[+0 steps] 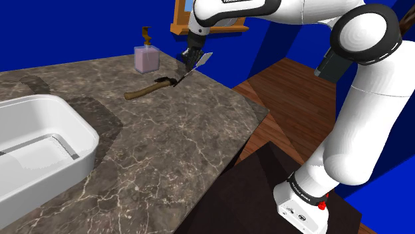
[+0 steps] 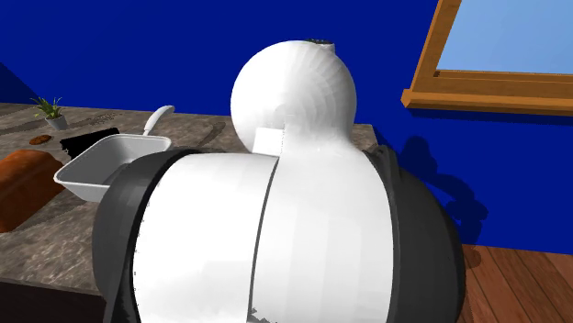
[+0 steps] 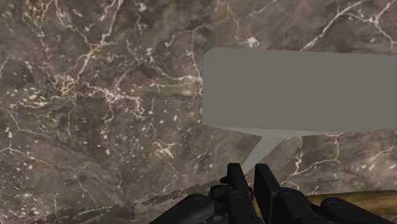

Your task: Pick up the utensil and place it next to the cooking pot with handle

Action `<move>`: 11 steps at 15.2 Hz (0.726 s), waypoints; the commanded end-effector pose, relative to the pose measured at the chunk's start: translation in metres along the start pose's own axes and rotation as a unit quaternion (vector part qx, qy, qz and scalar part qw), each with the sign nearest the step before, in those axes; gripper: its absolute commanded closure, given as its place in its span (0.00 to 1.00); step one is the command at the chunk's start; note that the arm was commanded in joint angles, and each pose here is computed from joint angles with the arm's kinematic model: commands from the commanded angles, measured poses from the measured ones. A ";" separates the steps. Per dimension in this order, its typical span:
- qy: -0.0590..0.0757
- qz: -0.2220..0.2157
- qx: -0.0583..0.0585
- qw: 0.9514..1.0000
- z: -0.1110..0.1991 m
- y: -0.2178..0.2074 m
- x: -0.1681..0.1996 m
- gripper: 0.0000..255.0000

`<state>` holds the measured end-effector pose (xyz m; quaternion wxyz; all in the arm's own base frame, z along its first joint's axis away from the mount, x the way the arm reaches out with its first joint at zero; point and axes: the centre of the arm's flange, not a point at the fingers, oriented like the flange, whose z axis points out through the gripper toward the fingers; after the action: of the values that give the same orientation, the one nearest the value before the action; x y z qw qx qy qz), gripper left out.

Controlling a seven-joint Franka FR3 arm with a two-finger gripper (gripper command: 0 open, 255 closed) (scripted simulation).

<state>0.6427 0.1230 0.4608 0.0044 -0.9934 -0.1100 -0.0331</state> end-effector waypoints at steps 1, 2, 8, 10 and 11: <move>0.000 0.000 0.000 1.000 -0.010 0.001 0.000 1.00; 0.000 0.000 0.000 1.000 -0.015 0.001 0.001 1.00; 0.000 0.000 0.000 1.000 -0.047 0.001 0.003 1.00; 0.000 0.000 0.000 1.000 -0.057 0.001 0.004 1.00; 0.000 0.000 0.000 1.000 -0.062 0.001 0.004 1.00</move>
<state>0.6423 0.1221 0.5172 0.0043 -0.9934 -0.1100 -0.0331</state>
